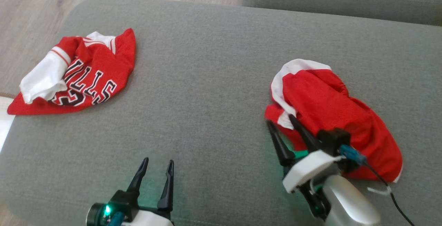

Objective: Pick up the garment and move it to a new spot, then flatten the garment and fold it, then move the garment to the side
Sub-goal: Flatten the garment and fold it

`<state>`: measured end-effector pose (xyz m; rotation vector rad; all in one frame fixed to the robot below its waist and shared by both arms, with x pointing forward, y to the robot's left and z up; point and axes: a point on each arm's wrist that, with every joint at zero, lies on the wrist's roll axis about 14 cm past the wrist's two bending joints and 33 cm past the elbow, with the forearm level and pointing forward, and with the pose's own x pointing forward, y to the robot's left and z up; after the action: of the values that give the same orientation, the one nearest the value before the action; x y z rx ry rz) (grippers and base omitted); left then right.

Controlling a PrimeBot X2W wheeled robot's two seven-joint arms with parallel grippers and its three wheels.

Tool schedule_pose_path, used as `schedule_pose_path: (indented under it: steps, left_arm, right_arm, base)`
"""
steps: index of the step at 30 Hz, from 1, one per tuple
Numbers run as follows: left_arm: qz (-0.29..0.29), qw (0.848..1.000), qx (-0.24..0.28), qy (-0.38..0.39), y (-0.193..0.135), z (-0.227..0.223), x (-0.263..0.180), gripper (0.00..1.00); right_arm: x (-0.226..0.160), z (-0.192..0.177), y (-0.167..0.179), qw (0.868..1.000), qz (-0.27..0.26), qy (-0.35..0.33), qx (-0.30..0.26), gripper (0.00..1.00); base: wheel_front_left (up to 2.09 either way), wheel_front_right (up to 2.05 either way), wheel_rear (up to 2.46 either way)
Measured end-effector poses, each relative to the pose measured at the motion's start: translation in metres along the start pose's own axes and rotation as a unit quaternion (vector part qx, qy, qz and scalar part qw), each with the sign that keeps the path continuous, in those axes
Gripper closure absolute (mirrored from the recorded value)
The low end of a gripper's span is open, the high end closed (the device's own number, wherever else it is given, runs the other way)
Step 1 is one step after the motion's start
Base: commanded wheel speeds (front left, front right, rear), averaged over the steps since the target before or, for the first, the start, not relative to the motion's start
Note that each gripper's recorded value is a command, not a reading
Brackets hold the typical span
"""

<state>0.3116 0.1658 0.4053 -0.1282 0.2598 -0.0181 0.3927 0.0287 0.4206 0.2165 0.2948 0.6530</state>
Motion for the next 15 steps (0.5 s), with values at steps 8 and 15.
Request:
schedule_pose_path:
  steps: [8,15]
  left_arm:
    - [-0.003,1.0,-0.003,0.006,-0.002,-0.003,0.001,0.0]
    - [0.01,1.0,-0.008,0.015,0.005,-0.009,-0.003,0.0]
  right_arm:
    - [-0.015,-0.014,-0.028,0.999,-0.045,0.016,-0.017,0.0]
    - [-0.007,-0.028,-0.019,0.998,-0.024,0.042,-0.027,0.0]
  base:
    - [0.0,0.0,0.0]
    - [0.0,0.0,0.0]
